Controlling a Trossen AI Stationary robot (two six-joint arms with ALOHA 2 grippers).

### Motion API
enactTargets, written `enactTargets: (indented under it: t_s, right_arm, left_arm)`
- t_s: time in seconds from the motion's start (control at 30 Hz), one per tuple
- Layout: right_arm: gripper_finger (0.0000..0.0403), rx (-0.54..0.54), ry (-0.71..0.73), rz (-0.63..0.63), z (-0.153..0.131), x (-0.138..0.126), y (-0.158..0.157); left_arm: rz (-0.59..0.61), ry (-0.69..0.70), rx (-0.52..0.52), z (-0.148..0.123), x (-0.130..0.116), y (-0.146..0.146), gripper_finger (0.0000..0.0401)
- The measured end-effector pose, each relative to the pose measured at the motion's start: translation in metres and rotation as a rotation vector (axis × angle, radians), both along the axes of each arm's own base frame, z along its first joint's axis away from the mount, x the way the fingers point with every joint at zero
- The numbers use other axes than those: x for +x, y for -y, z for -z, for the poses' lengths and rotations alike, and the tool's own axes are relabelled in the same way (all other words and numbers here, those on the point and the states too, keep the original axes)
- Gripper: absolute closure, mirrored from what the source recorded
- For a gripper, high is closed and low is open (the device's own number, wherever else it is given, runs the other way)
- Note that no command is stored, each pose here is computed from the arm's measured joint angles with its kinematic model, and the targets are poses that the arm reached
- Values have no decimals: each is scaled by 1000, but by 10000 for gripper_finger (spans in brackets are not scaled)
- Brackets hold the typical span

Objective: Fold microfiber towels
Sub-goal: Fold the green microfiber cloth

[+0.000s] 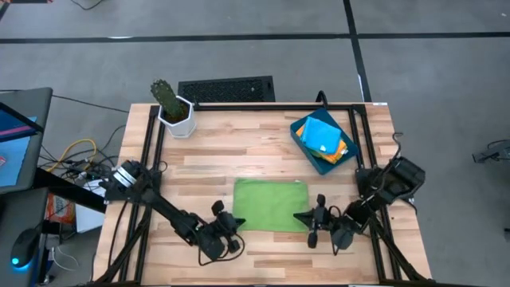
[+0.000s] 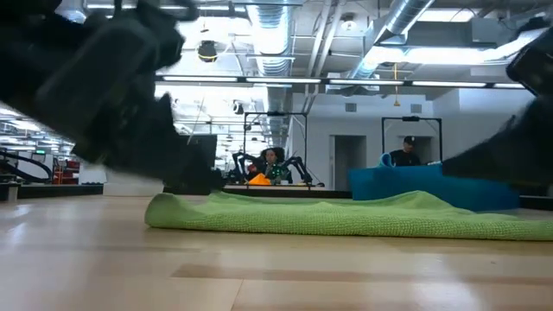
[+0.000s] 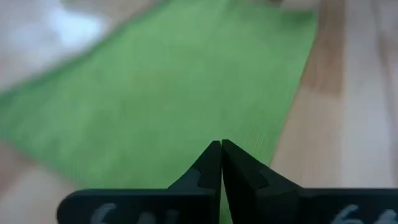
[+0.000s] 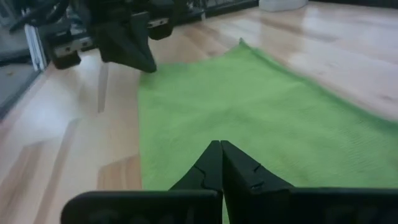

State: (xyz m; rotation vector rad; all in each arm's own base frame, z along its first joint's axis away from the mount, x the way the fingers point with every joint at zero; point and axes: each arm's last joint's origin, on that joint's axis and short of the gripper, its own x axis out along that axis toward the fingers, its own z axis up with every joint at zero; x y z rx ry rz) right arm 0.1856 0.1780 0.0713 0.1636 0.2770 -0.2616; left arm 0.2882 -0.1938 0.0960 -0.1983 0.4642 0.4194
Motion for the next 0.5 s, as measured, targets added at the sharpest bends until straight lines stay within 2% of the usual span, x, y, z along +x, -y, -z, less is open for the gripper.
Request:
enactTargets:
  t_s: [0.17, 0.27, 0.5]
  right_arm:
    - [386, 8, -23, -1, 13, 5, -6]
    - [387, 41, -51, -8, 24, 5, -7]
    - [382, 12, -57, -10, 31, 1, -10]
  left_arm:
    - [-62, -17, -64, 19, -6, 2, 396]
    - [-82, -21, -84, 21, -10, 4, 395]
    - [-74, -49, -92, 23, -15, 7, 395]
